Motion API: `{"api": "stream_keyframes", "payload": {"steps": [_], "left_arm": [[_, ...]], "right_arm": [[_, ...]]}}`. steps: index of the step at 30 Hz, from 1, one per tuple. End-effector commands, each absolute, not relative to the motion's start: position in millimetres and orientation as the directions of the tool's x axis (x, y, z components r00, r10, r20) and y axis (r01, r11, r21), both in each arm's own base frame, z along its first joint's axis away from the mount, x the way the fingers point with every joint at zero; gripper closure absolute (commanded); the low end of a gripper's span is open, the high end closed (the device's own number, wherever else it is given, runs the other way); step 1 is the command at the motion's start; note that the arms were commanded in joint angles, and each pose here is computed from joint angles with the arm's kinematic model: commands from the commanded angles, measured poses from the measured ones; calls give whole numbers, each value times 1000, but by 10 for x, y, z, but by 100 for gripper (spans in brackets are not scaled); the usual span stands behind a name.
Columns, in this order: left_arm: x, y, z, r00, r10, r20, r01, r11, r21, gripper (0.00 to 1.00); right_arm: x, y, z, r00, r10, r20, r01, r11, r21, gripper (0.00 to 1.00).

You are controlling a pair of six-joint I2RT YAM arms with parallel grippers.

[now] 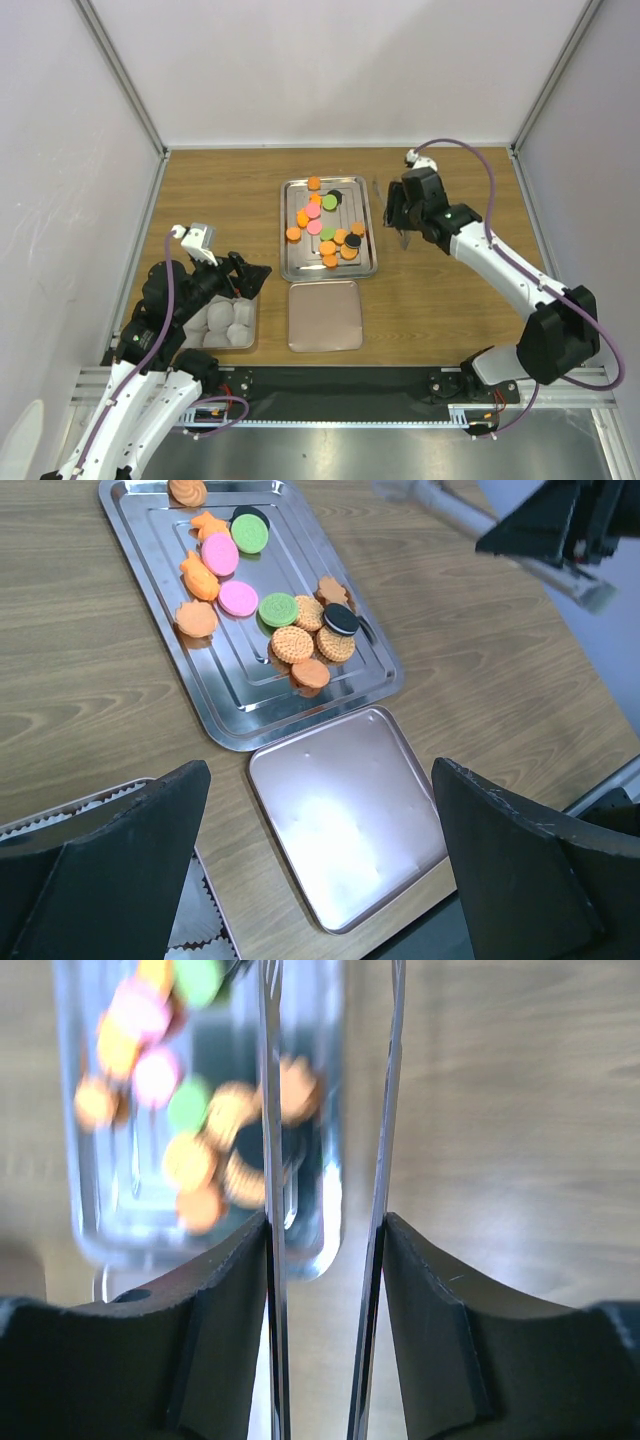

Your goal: Pack the cookies

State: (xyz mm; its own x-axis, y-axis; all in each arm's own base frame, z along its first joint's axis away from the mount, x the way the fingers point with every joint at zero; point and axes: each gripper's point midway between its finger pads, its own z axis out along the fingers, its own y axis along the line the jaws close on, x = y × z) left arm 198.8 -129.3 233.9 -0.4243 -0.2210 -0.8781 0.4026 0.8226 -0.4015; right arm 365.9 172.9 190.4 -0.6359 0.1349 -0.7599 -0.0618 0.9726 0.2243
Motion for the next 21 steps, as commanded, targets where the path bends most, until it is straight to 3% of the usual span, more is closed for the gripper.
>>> {"api": "stream_keyframes", "payload": {"steps": [1,9,21], "left_arm": [[2023,-1287,2394,-392,-217,-894,413,827,-382,0],[2017,-1279,2410,-385,-222,-896,412,827,-382,0],[2016,-1287,2404,-389,-220,-895,415,825,-383,0]], "right_arm": [[3327,1912,2022,-651,63,-757,-170,959,226,48],[2810,2125,1972,-688,-45,-724,-280,937,208,48],[2716,2209,1677,-716,-89,-692,-291,940,180,44]]}}
